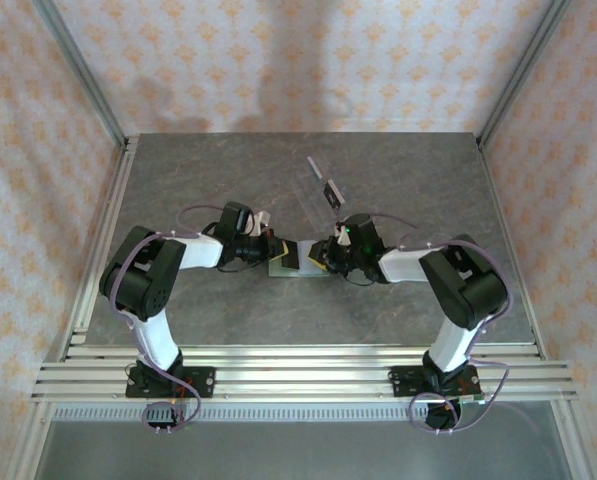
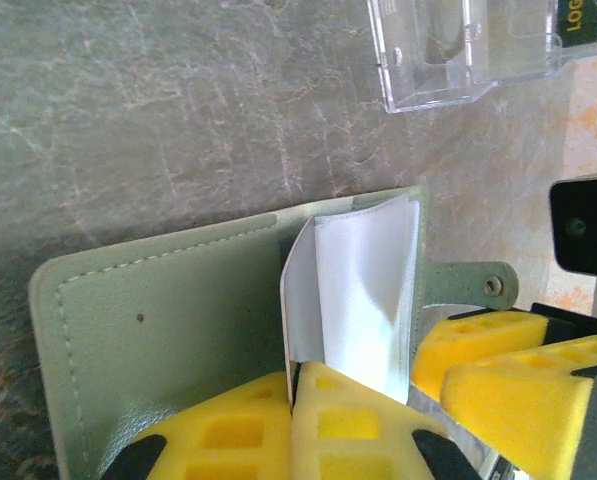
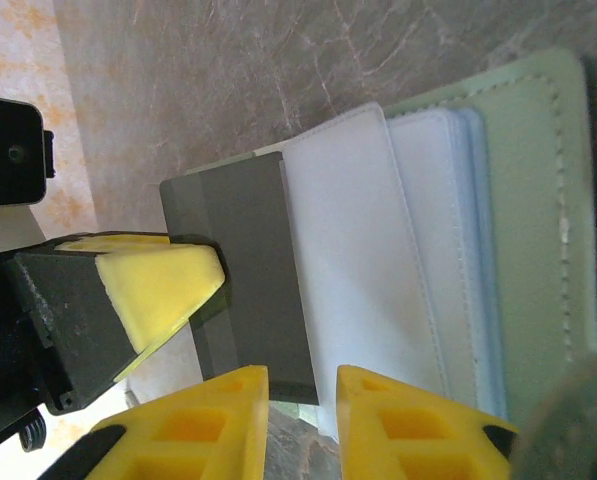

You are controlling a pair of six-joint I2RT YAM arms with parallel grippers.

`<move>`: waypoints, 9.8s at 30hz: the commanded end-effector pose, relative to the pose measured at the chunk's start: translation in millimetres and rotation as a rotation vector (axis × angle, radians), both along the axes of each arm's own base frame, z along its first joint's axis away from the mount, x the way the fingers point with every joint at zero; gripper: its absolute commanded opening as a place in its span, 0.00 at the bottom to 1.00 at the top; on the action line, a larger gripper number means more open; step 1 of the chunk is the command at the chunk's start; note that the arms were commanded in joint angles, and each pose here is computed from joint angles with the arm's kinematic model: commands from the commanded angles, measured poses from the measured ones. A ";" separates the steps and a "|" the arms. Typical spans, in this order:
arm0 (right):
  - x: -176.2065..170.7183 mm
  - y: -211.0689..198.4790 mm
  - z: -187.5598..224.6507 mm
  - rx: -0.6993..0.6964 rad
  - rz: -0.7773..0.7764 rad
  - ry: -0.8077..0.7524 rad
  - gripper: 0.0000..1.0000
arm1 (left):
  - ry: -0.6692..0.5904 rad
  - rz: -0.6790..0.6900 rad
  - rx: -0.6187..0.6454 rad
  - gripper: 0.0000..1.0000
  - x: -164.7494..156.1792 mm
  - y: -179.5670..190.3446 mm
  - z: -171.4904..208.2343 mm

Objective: Put the credit cards into the card holder

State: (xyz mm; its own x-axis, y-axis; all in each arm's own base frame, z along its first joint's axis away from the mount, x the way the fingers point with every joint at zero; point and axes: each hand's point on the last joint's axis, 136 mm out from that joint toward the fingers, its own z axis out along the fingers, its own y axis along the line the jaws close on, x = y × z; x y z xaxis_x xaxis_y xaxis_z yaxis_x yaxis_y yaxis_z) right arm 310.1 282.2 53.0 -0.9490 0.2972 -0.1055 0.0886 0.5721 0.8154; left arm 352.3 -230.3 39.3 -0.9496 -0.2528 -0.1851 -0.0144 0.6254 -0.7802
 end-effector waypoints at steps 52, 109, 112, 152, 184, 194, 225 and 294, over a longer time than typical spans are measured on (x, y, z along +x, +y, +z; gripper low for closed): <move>-2.9 -30.7 -31.1 -0.140 0.065 0.052 0.23 | -0.058 0.048 -0.213 0.00 -2.3 -11.2 -17.2; -6.8 -24.8 -10.6 -0.138 0.182 -0.038 0.01 | 0.113 0.022 -0.179 0.00 -11.8 -12.0 -1.5; -6.3 -25.3 -9.8 -0.141 0.182 -0.043 0.00 | 0.110 0.037 -0.168 0.00 -11.4 -9.7 -2.7; -2.2 -23.3 4.6 -0.122 0.165 -0.059 0.04 | 0.006 0.096 -0.277 0.00 -19.0 -23.7 -10.9; -4.8 -53.4 35.1 -0.426 0.129 -0.229 0.36 | 0.014 0.084 -0.059 0.37 -16.3 -10.1 -19.7; -10.4 -18.3 33.5 -0.372 0.151 -0.245 0.35 | 0.019 0.109 0.035 0.51 -10.9 -0.3 -14.7; 6.1 1.5 28.6 -0.349 0.123 -0.246 0.30 | 0.042 0.185 0.318 0.52 3.2 33.6 -7.8; 31.5 46.9 -1.2 -0.945 0.119 -0.417 0.99 | 0.187 0.336 0.246 0.00 -59.0 90.6 -49.5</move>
State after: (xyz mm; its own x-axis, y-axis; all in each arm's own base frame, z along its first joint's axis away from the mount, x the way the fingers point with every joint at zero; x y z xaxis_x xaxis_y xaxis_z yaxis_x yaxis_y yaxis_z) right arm 342.3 336.2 36.4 -0.8077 -0.1987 -0.5550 -0.2226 0.9746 -0.0251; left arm 330.3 -140.6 18.0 -0.8179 -0.5341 -0.2141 -0.2948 0.7085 -0.6412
